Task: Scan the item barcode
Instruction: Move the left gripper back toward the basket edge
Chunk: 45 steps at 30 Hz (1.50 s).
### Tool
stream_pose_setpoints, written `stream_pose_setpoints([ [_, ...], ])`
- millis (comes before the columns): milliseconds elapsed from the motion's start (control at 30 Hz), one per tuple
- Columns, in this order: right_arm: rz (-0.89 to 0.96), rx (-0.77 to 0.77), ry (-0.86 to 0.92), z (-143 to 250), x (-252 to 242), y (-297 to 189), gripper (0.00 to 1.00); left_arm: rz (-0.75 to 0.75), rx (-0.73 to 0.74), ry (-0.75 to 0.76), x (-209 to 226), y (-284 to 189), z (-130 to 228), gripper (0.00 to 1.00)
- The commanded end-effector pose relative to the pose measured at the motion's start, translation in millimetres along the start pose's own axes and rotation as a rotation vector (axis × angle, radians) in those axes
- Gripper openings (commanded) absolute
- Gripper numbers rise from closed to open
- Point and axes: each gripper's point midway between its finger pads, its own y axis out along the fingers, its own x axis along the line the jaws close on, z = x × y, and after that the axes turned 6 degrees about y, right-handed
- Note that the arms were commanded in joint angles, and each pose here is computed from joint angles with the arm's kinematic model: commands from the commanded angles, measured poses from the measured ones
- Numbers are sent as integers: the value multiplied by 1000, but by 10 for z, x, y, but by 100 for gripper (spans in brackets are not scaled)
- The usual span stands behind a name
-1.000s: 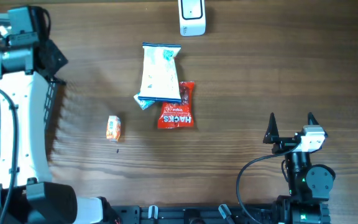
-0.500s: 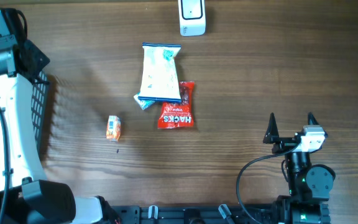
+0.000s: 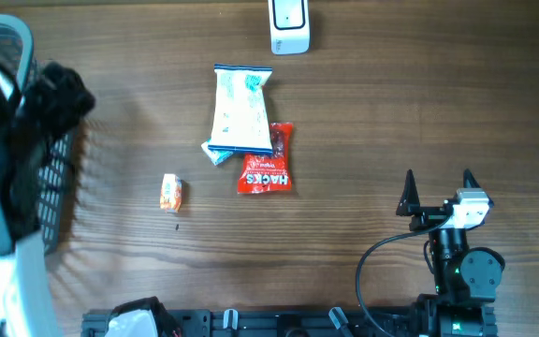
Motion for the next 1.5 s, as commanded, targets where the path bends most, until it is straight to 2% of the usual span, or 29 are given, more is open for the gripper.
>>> stream_pose_setpoints([
  [0,9,-6,-14,-11,-17,-2,100,24,64,5,-3,-162,215,100],
  [100,9,-6,-14,-10,-16,-2,100,-8,146,-1,80,-215,430,100],
  [367,9,-6,-14,-10,-16,-2,100,-40,229,-2,153,-236,621,100],
  [1467,9,-6,-14,-11,-17,-2,100,-41,232,-2,155,-235,626,100],
])
